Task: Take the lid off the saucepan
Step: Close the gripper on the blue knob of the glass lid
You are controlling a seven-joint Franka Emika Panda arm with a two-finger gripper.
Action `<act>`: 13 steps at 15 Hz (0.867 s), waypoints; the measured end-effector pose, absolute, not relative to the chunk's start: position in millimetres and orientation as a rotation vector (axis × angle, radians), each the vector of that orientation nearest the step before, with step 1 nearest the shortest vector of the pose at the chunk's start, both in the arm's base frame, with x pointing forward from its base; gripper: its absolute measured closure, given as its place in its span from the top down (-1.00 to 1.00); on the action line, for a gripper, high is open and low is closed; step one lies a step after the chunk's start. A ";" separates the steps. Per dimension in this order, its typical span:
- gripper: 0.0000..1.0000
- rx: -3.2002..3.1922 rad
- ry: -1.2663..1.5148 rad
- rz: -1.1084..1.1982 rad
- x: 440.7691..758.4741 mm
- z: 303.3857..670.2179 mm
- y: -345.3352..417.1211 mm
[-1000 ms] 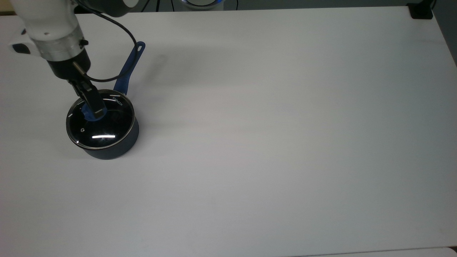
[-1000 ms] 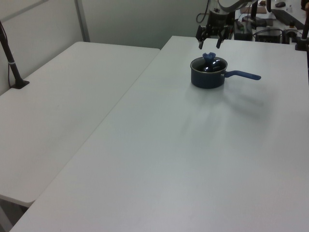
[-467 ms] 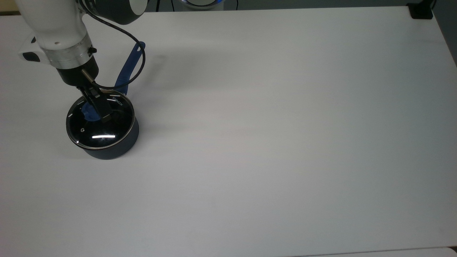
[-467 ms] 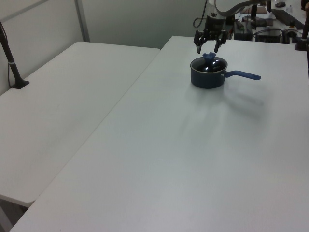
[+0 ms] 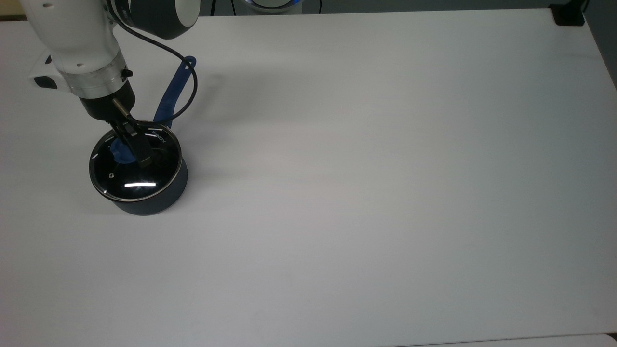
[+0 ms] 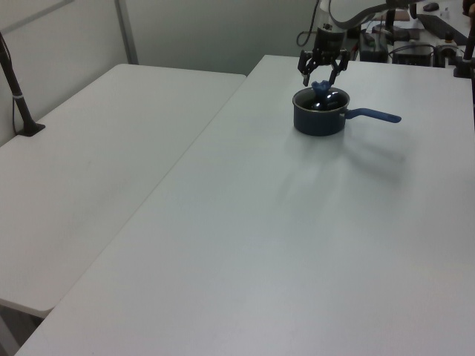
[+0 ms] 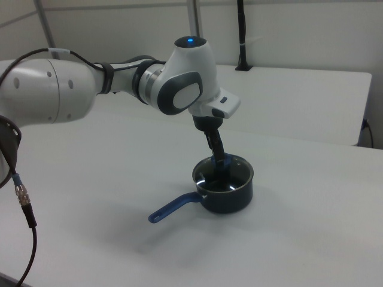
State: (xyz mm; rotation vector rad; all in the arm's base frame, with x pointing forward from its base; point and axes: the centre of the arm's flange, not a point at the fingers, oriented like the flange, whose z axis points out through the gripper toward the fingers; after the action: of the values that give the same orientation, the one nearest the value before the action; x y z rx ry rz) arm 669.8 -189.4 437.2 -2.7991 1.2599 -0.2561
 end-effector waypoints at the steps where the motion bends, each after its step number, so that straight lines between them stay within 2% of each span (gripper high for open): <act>1: 0.79 -2.799 1.260 -0.256 669.8 437.2 -189.4; 3: 0.74 -2.802 1.260 -0.257 669.7 437.1 -189.8; 5: 0.59 -2.813 1.259 -0.258 669.2 437.0 -191.0; 6: 0.57 -2.814 1.260 -0.254 668.7 435.6 -191.5; 13: 0.60 -2.818 1.263 -0.221 666.4 430.4 -191.2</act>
State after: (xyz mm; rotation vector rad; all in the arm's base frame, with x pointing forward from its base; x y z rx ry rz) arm 666.4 -191.2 430.4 -2.8176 1.2630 -0.2213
